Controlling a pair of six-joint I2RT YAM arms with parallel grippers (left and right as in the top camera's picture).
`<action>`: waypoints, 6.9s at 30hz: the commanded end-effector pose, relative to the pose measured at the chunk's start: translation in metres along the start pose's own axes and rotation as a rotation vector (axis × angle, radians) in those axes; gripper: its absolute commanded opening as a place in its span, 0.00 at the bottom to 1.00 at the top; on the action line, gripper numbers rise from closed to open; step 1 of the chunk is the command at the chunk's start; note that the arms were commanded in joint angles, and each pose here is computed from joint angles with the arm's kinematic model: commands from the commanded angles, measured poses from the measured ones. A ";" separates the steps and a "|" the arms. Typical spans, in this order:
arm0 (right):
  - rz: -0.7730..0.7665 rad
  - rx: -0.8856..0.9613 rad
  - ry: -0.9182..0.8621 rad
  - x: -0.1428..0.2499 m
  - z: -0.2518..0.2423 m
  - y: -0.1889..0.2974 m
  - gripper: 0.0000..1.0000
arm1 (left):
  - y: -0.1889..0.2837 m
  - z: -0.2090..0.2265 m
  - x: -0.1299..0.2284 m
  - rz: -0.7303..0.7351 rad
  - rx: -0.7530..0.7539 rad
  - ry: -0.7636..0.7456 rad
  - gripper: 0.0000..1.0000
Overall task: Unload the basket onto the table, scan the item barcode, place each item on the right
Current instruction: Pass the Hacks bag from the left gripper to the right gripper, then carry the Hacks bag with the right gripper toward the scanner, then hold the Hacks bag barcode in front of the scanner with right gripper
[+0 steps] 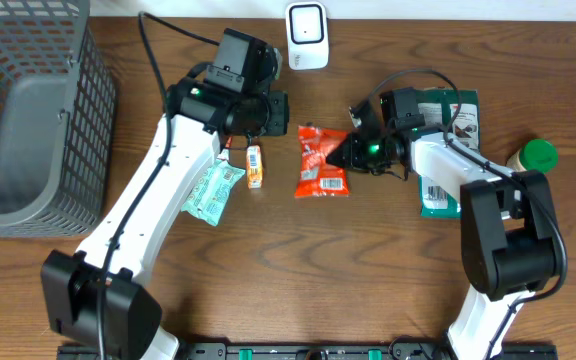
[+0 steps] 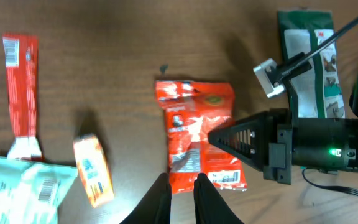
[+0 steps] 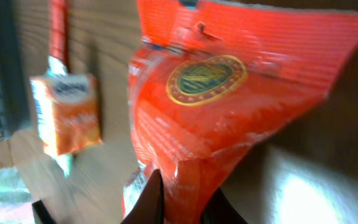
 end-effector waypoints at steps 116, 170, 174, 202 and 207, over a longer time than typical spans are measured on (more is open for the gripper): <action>-0.789 0.891 1.637 -0.119 0.278 -0.010 0.01 | 0.189 0.126 0.028 -0.417 -0.500 0.348 0.83; -1.045 0.491 0.961 -0.194 0.216 -0.006 0.02 | 0.189 0.126 0.028 -0.417 -0.500 0.348 0.83; -0.826 0.459 0.702 -0.164 0.204 0.010 0.22 | 0.189 0.126 0.028 -0.417 -0.500 0.348 0.84; -0.493 0.616 -0.038 -0.096 0.096 -0.086 0.91 | 0.189 0.126 0.028 -0.417 -0.500 0.348 0.84; -0.460 0.645 -0.047 -0.089 0.076 -0.099 0.73 | 0.189 0.126 0.028 -0.417 -0.500 0.348 0.83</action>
Point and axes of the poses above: each gripper's point midway between its finger pads, its own y axis back along the fingers, its own z axis along the line the jaws close on, x = y × z, the point moved 7 cm from there along y, back along the fingers, and after that the axes turned 9 degrees about -y, right-handed, at the moved point
